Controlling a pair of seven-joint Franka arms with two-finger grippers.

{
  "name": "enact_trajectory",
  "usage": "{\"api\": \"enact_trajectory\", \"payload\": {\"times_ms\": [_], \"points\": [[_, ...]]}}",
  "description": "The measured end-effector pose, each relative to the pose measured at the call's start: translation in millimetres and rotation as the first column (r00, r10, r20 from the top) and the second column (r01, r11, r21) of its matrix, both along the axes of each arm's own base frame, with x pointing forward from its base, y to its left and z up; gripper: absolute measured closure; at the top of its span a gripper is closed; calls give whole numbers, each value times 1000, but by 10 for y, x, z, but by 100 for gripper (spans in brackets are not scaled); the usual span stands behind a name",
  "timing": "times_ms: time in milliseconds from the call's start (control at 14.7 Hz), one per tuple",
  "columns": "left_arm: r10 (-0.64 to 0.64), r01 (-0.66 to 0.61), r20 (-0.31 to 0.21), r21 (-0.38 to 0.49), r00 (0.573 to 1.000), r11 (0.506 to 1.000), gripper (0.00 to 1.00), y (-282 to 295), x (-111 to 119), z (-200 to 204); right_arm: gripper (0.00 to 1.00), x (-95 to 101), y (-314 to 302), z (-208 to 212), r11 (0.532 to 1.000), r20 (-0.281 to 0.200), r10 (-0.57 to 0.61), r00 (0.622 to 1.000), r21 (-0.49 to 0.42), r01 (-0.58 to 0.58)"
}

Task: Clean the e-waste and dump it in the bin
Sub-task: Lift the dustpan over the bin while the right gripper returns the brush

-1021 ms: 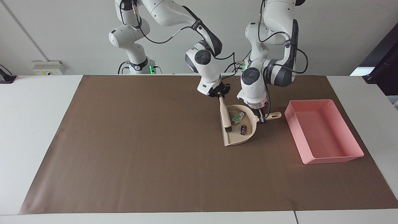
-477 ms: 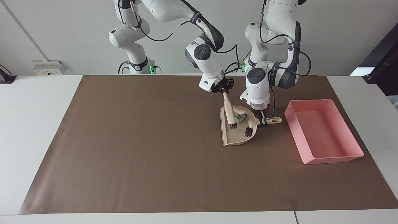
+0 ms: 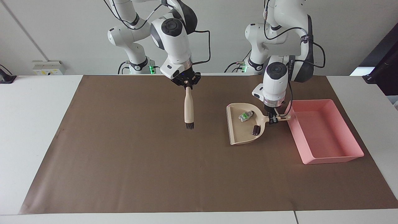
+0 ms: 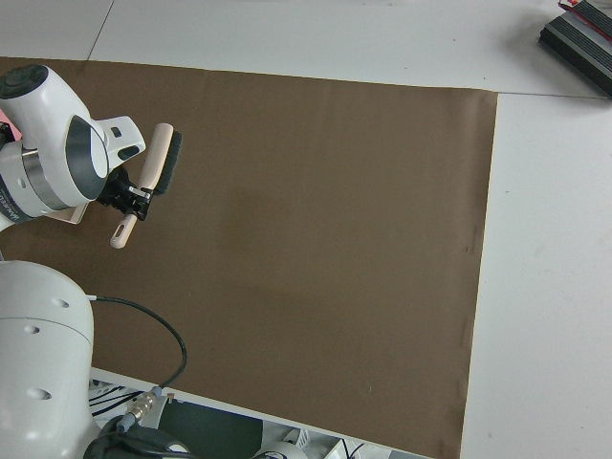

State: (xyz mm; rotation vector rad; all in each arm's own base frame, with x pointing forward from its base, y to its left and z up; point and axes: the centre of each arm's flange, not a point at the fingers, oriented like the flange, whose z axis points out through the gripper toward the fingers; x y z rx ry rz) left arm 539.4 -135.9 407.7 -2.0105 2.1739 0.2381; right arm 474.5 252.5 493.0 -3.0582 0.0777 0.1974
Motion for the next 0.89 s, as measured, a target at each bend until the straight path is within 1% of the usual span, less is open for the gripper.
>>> {"api": "enact_trajectory", "payload": {"times_ms": [204,340,477,613,749,885], "points": [[24,-24,12,-25,1000,999,66,448,177,395,74,303,-1057,-48,1000,-48,18,999,-12,-19],[53,-52,18,-86,998,995,66,880,286,548,74,394,-1759,-182,999,-70,44,997,-15,-45],[72,-66,34,-147,997,987,66,1397,368,718,74,376,-2368,-420,999,-90,49,995,-8,-50],[86,-74,53,-194,995,978,66,1900,391,855,74,303,-2823,-735,999,-76,35,997,-14,-36],[110,-90,72,-237,991,967,66,2339,379,939,74,210,-3106,-985,1000,-50,25,998,-13,-25],[118,-93,90,-241,989,966,66,2696,385,1004,74,118,-3293,-1114,1000,-37,-5,999,-15,4]]}}
